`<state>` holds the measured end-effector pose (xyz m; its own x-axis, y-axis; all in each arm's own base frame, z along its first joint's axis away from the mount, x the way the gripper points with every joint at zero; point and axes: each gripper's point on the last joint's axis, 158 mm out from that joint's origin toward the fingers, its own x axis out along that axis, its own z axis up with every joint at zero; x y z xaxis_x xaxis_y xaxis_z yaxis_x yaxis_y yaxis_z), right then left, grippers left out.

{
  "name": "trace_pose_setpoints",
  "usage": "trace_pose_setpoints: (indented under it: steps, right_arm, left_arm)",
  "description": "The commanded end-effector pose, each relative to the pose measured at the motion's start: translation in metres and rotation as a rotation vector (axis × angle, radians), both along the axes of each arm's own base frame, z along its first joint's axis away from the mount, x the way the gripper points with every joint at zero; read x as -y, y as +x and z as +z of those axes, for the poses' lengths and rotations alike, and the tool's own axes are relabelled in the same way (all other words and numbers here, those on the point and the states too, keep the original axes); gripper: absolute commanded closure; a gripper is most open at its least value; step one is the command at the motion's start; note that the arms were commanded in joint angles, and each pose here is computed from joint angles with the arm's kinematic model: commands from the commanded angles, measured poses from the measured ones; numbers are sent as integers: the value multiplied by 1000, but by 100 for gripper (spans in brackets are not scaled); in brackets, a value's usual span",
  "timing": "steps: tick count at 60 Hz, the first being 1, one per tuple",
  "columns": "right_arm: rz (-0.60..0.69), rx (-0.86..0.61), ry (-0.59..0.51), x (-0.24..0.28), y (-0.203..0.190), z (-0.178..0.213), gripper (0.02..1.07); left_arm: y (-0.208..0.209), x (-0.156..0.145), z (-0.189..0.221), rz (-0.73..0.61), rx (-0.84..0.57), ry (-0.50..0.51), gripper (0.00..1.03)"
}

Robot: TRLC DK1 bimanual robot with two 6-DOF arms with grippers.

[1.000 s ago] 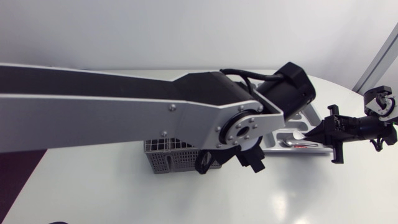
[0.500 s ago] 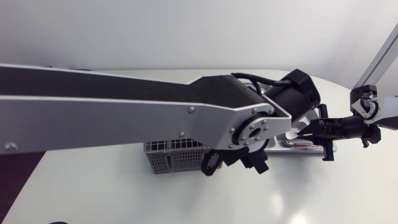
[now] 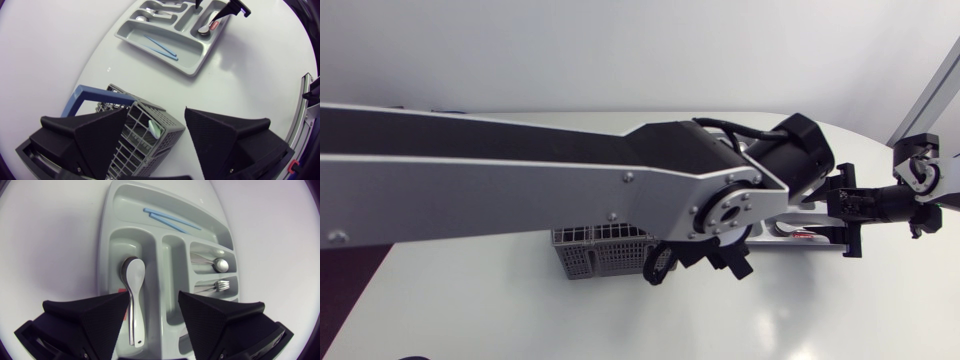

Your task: Unload the cutlery basket into the drawer organizer.

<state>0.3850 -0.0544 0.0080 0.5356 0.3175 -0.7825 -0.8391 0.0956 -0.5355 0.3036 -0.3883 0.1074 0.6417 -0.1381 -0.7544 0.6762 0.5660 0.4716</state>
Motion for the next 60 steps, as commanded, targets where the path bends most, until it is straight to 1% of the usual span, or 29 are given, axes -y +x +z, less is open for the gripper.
trace_pose_setpoints:
  steps: [1, 4, 9, 17, 21, 27, 34, 38, 42, 51, 54, 57, 60]
  right_arm:
    - [-23, -6, 22, 1, -13, 1, 24]
    - [-32, -2, 32, 2, -17, 2, 24]
    - [-50, -1, 60, -1, -22, 7, 21]
    - [-42, -28, 108, -11, -34, 7, 21]
    - [-38, -40, 120, -14, -39, 6, 21]
    - [-42, -52, 136, -18, -44, 3, 21]
    - [-36, -62, 150, -24, -53, 0, 21]
    - [-33, -58, 154, -27, -60, 1, 21]
    - [-37, -52, 161, -27, -64, 3, 21]
    - [-55, -50, 171, -22, -68, 2, 21]
    - [-58, -50, 172, -20, -69, 1, 21]
    - [-61, -53, 175, -19, -70, 0, 21]
    - [-66, -54, 179, -18, -71, -1, 21]
  left_arm:
    - [-6, 0, 0, 17, 0, 9, 28]
    - [-6, -1, 7, 20, 17, 15, 28]
    - [-7, -5, 16, 18, 27, 20, 37]
    - [-1, -12, 24, 36, 38, 32, 44]
    - [2, -16, 21, 45, 35, 50, 45]
    - [7, -18, 16, 60, 30, 54, 52]
    - [12, -19, 9, 82, 14, 61, 53]
    - [15, -21, 1, 98, 0, 72, 61]
    - [16, -22, -6, 103, -14, 76, 65]
    - [11, -19, -17, 100, -54, 81, 65]
    - [10, -20, -20, 100, -62, 90, 70]
    - [9, -21, -21, 98, -70, 95, 71]
    - [8, -22, -20, 95, -70, 98, 73]
